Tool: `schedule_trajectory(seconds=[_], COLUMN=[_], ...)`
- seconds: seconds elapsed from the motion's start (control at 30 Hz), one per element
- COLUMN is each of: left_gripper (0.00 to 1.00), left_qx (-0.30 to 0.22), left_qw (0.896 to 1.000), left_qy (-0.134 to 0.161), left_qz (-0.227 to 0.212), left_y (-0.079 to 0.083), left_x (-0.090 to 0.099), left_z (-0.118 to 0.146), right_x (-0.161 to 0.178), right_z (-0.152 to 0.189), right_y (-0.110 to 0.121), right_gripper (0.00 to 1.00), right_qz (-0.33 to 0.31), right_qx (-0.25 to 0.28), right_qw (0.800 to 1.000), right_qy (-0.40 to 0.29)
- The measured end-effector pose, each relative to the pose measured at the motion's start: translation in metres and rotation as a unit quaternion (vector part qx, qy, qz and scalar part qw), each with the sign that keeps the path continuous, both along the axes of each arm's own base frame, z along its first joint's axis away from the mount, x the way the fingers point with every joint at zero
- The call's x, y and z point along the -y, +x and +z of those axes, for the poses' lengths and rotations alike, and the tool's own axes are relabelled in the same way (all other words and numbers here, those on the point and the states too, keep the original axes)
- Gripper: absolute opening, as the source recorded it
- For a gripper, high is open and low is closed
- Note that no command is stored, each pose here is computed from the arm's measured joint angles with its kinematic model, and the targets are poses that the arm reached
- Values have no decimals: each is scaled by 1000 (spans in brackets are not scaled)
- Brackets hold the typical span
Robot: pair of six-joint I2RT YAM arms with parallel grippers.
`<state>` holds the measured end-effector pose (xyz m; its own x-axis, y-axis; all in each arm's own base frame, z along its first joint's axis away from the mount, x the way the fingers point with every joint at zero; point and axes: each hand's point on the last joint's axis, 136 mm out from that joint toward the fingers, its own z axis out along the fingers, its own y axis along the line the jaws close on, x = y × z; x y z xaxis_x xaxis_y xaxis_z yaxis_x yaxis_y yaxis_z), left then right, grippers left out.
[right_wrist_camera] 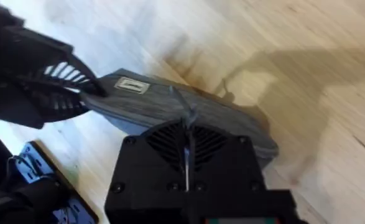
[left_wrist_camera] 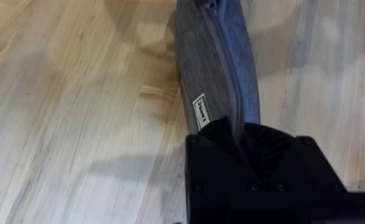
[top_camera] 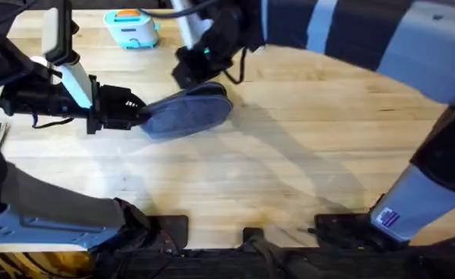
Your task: Unzip the bag, pick up the pens from the table one at a time and place them inside, then zip the bag closed.
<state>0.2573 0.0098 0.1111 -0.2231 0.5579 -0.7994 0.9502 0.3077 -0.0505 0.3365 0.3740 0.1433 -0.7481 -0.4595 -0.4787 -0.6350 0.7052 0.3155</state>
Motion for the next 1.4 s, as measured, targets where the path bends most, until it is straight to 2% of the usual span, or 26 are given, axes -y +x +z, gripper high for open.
schedule_trajectory(seconds=[0.07, 0.1, 0.4, 0.67, 0.77, 0.8, 0.93, 1.1, 1.27, 1.3, 1.37, 1.4], left_gripper=[41, 41, 42, 42, 42, 42, 42, 42, 42, 42, 42, 42], left_qx=[0, 1, 10, 12, 10, 8, 8, 3, 0, -4, -7, -9], left_qw=[1000, 1000, 1000, 1000, 1000, 1000, 1000, 1000, 1000, 1000, 1000, 1000], left_qy=[-1, -2, -17, -28, -27, -26, -25, -19, -13, -7, -3, -2], left_qz=[0, 1, 1, -1, -2, -3, -3, -6, -8, -8, -6, -4], left_y=[0, 1, 4, 6, 5, 4, 4, 2, 1, -1, -2, -3], left_x=[0, 1, 7, 12, 12, 12, 11, 10, 9, 6, 4, 3], left_z=[0, 1, 5, 8, 8, 7, 7, 5, 3, 1, 0, 0], right_x=[12, 28, 97, 123, 130, 136, 137, 146, 158, 164, 169, 175], right_z=[-2, -3, -11, -17, -41, -74, -104, -107, -90, -61, -36, 6], right_y=[8, 19, 53, 54, 57, 53, 47, 50, 59, 73, 81, 85], right_gripper=[29, 29, 30, 32, 34, 34, 34, 34, 35, 429, 721, 988], right_qz=[-13, -31, -110, -135, -144, -152, -164, -180, -197, -211, -220, -229], right_qx=[-8, -18, -64, -93, -100, -132, -167, -170, -142, -104, -79, -47], right_qw=[1000, 999, 992, 986, 984, 978, 970, 966, 966, 968, 969, 970], right_qy=[-3, -3, -13, -29, -42, -60, -72, -79, -91, -86, -78, -66])
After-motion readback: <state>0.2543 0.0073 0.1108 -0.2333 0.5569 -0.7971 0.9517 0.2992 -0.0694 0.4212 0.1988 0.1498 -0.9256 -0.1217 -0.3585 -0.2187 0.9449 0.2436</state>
